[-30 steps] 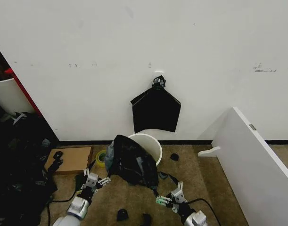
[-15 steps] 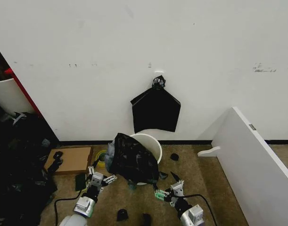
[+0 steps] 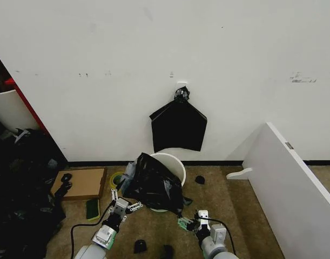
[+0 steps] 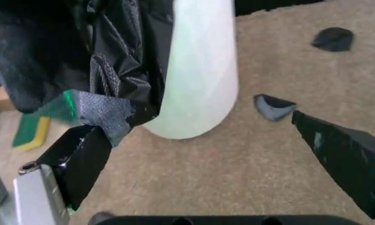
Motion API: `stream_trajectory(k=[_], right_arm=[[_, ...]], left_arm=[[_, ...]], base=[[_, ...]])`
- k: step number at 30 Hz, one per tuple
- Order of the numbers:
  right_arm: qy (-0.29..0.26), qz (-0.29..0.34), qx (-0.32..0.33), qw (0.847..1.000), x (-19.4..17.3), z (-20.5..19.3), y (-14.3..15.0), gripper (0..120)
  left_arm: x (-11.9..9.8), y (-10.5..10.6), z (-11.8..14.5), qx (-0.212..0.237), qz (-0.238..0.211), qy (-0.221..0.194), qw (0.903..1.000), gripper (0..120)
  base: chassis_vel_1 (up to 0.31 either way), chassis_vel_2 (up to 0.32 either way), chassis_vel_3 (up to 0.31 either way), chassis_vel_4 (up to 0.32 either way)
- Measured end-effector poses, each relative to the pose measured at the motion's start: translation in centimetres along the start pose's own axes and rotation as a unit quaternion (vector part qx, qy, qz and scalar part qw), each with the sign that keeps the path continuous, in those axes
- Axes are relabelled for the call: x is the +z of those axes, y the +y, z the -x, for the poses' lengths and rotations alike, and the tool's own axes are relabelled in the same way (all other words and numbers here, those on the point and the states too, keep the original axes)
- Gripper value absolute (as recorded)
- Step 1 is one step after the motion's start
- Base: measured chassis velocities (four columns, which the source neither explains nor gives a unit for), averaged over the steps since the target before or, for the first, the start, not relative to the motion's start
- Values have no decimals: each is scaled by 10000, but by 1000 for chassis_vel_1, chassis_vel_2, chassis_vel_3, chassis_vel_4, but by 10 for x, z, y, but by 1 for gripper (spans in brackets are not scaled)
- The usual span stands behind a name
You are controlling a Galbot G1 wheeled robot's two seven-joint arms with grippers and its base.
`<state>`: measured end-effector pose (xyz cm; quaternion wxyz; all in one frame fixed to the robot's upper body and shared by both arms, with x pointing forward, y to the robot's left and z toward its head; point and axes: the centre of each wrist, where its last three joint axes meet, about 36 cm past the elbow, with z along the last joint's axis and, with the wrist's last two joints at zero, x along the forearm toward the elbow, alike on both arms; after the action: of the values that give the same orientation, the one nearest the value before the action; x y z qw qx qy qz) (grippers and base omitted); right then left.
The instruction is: Place the garbage bag over the trash bin.
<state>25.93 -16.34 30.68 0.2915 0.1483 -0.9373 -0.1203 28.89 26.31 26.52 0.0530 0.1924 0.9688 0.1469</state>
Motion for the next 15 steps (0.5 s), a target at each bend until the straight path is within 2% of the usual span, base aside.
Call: stream_trajectory(k=[7,12,15], right_arm=[[-450,-850,-795,9922,22,-7,-23,100],[-1045,-1837,-1403,9673,45,-1,-54,100],[-1114,-2001,-1455,9625,48,-1,-57,100]], left_arm=[[0,-1,-4,-2,-6,-20,10000,100],[-4,-4,-2,158,-37,-125,9998,100],[-4,-6,-2,313,-64,-200,9993,100]], base=[[0,0,0,0],[0,0,0,0],[0,0,0,0]])
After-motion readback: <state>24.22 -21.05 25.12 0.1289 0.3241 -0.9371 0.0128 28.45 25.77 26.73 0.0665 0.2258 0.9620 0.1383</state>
